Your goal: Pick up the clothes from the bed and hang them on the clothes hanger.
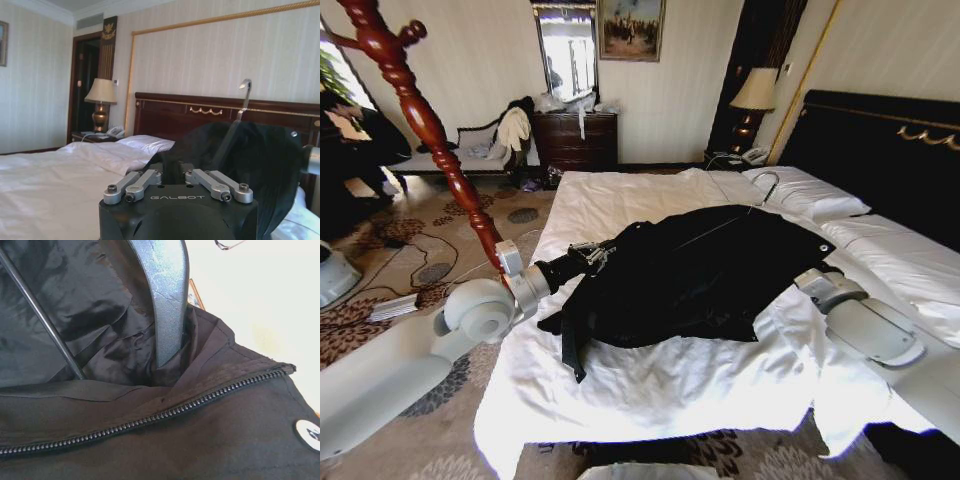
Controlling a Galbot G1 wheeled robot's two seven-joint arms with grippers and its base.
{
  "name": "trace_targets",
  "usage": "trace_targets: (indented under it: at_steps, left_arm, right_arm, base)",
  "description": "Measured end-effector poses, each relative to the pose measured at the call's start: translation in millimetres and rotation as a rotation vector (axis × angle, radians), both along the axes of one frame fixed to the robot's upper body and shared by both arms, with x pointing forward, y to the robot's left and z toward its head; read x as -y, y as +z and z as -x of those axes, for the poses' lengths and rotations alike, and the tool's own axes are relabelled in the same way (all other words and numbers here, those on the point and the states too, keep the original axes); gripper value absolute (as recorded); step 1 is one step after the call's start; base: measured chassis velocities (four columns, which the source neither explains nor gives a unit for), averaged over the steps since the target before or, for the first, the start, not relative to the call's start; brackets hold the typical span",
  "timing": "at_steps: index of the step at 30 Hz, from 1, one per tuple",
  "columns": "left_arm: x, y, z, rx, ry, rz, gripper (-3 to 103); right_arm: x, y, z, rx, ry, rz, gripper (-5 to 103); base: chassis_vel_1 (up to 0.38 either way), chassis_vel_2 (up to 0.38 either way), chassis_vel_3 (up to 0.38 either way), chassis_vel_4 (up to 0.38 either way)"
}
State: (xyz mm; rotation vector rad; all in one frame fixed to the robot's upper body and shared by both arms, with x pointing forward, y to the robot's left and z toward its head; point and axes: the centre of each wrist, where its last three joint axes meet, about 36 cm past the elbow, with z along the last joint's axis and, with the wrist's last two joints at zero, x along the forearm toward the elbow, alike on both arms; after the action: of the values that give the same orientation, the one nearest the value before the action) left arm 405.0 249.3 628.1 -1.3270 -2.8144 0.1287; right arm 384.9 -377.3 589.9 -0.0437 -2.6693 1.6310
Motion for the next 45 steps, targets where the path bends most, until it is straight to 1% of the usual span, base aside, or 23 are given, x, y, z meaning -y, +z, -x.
trace_targets:
  at_steps: [1, 2, 4, 6, 7, 9, 12, 16, 17, 20, 21, 26, 28, 30, 31, 34, 35, 36, 37, 39, 40, 44, 45]
  left_arm:
    - [2.7, 2.4, 3.8, 0.007, -0.007, 0.002, 24]
    - [5.5, 5.2, 8.6, 0.015, -0.017, 0.003, 35]
    - [6.6, 6.5, 11.2, 0.018, -0.021, 0.001, 35]
    - [7.3, 7.8, 13.7, 0.021, -0.024, -0.002, 46]
    - [7.3, 7.8, 13.7, 0.021, -0.024, -0.002, 46]
    - [6.6, 5.7, 13.3, 0.015, -0.021, -0.005, 57]
    - [4.1, 1.2, 11.7, 0.001, -0.009, -0.007, 63]
    - [-9.5, -14.0, 0.0, -0.047, 0.064, 0.002, 85]
    - [-9.5, -14.0, 0.0, -0.047, 0.064, 0.002, 85]
    - [-31.6, -44.8, -22.4, -0.115, 0.161, -0.014, 95]
    - [-31.6, -44.8, -22.4, -0.115, 0.161, -0.014, 95]
    - [-61.4, -82.1, -56.2, -0.210, 0.211, 0.017, 100]
    - [-79.5, -99.0, -79.2, -0.236, 0.210, 0.036, 100]
    - [-92.4, -111.6, -96.1, -0.232, 0.152, 0.057, 100]
    - [-92.4, -111.6, -96.1, -0.232, 0.152, 0.057, 100]
    - [-101.5, -135.3, -120.3, -0.204, -0.003, 0.088, 100]
    - [-101.5, -135.3, -120.3, -0.204, -0.003, 0.088, 100]
    - [-102.3, -142.1, -127.1, -0.185, -0.058, 0.085, 101]
    - [-102.1, -149.3, -135.9, -0.154, -0.117, 0.061, 97]
    - [-93.9, -158.8, -154.8, -0.116, -0.197, 0.009, 99]
    - [-93.9, -158.8, -154.8, -0.116, -0.197, 0.009, 99]
    - [-62.0, -159.3, -197.9, -0.080, -0.278, -0.023, 100]
    - [-62.0, -159.3, -197.9, -0.080, -0.278, -0.023, 100]
  right_arm:
    - [0.0, -0.6, -0.1, -0.002, -0.003, -0.002, 19]
    - [0.0, -0.9, -0.6, -0.006, -0.009, -0.004, 19]
    - [0.0, -0.7, -1.0, -0.008, -0.012, -0.006, 19]
    - [0.2, -1.2, -1.4, -0.011, -0.014, -0.008, 19]
    - [0.2, -1.2, -1.4, -0.011, -0.014, -0.008, 19]
    - [0.2, -2.7, -1.0, -0.014, -0.016, -0.013, 19]
    - [-1.0, -5.1, 1.2, -0.020, -0.013, -0.018, 19]
    - [-3.8, -4.1, 6.2, -0.005, 0.014, -0.015, 19]
    - [-3.8, -4.1, 6.2, -0.005, 0.014, -0.015, 19]
    - [-4.2, -4.5, 7.4, 0.019, 0.041, -0.024, 19]
    - [-4.2, -4.5, 7.4, 0.019, 0.041, -0.024, 19]
    - [-7.9, -3.2, 10.8, 0.048, 0.075, -0.027, 19]
    - [-10.5, -3.4, 13.0, 0.059, 0.094, -0.019, 19]
    - [-11.7, -4.1, 12.8, 0.067, 0.113, -0.007, 19]
    - [-11.7, -4.1, 12.8, 0.067, 0.113, -0.007, 19]
    - [-12.5, -4.7, 12.2, 0.070, 0.139, 0.008, 19]
    - [-12.5, -4.7, 12.2, 0.070, 0.139, 0.008, 19]
    - [-12.0, -4.3, 11.5, 0.071, 0.144, 0.012, 19]
    - [-11.3, -4.1, 10.9, 0.071, 0.147, 0.015, 19]
    - [-10.8, -3.6, 10.6, 0.073, 0.150, 0.018, 19]
    - [-10.8, -3.6, 10.6, 0.073, 0.150, 0.018, 19]
    - [-11.4, -1.4, 10.9, 0.081, 0.152, 0.016, 19]
    - [-11.4, -1.4, 10.9, 0.081, 0.152, 0.016, 19]
  base:
    - [0.000, 0.000, 0.000, 0.000]
    - [0.000, 0.000, 0.000, 0.000]
    - [0.000, 0.000, 0.000, 0.000]
    - [0.000, 0.000, 0.000, 0.000]
    - [0.000, 0.000, 0.000, 0.000]
    - [0.000, 0.000, 0.000, 0.000]
    - [0.000, 0.000, 0.000, 0.000]
    - [0.000, 0.000, 0.000, 0.000]
    - [0.000, 0.000, 0.000, 0.000]
    - [0.000, 0.000, 0.000, 0.000]
    - [0.000, 0.000, 0.000, 0.000]
    - [0.000, 0.000, 0.000, 0.000]
    - [0.000, 0.000, 0.000, 0.000]
    - [0.000, 0.000, 0.000, 0.000]
    - [0.000, 0.000, 0.000, 0.000]
    - [0.000, 0.000, 0.000, 0.000]
    - [0.000, 0.000, 0.000, 0.000]
    - [0.000, 0.000, 0.000, 0.000]
    - [0.000, 0.000, 0.000, 0.000]
    - [0.000, 0.000, 0.000, 0.000]
    - [0.000, 0.000, 0.000, 0.000]
    - [0.000, 0.000, 0.000, 0.000]
    - [0.000, 0.000, 0.000, 0.000]
